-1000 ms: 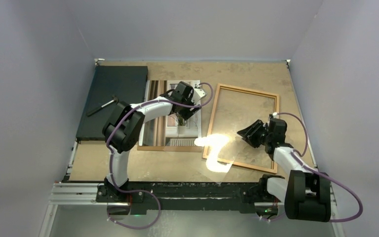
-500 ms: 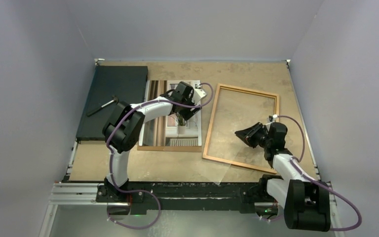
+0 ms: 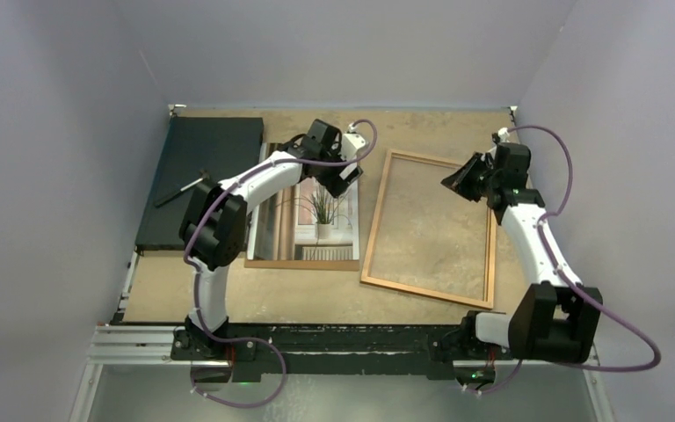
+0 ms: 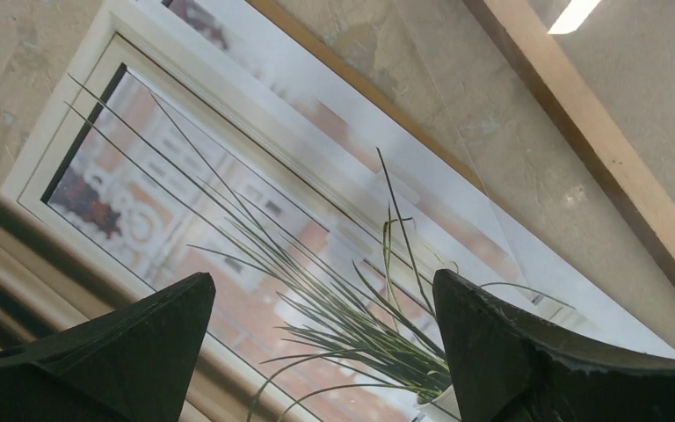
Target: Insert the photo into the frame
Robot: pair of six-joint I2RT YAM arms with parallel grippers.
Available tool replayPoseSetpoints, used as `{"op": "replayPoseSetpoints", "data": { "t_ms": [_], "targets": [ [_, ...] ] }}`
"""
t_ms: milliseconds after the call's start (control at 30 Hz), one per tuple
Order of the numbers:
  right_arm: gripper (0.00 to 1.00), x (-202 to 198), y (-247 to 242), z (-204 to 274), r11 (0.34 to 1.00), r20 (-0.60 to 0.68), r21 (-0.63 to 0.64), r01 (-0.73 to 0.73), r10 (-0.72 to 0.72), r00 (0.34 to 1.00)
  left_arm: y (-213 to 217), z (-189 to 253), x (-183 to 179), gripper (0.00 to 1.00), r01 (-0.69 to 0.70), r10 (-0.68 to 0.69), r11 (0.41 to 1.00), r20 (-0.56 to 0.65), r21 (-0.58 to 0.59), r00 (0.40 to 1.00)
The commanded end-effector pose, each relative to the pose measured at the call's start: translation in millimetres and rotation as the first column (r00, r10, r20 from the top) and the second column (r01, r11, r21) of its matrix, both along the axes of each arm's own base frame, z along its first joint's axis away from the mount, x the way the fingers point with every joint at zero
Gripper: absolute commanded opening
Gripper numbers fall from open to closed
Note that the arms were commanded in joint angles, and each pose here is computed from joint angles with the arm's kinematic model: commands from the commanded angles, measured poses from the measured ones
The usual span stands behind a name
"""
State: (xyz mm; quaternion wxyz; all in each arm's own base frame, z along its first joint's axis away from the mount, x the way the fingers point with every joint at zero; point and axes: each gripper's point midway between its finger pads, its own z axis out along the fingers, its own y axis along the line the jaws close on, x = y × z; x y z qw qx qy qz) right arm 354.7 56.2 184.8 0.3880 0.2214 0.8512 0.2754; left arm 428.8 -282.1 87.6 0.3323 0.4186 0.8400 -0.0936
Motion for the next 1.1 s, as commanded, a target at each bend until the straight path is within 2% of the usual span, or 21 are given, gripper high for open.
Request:
{"op": "replayPoseSetpoints", "data": {
  "t_ms": [0,167,300,767,1067],
  "targets": [
    [0.00,-10,-24,-14,0.977,-0.126,-0.206,-0.048,0.022,0.992,-8,7,-2,0.94,0.017,-0.018,0.999,-0.031,-0.036,0.999],
    [0.00,-9,-47,-19,0.947,-0.181,-0.320,-0.026,-0.034,0.983,-15,-9,0,0.92,0.029,-0.031,0.999,-0.051,-0.034,0.998],
    [0.00,-6,-57,-24,0.931,-0.186,-0.364,0.001,-0.074,0.980,-25,-13,-3,0.91,0.050,-0.052,0.998,-0.052,-0.043,0.997],
    [0.00,18,-71,-14,0.899,-0.152,-0.437,0.008,-0.082,0.985,-47,-23,-13,0.87,0.066,-0.072,0.995,-0.071,-0.072,0.995],
    [0.00,16,-76,-26,0.884,-0.184,-0.468,-0.014,-0.082,0.979,-49,-28,-12,0.85,0.064,-0.069,0.996,-0.073,-0.070,0.995]
  ]
}}
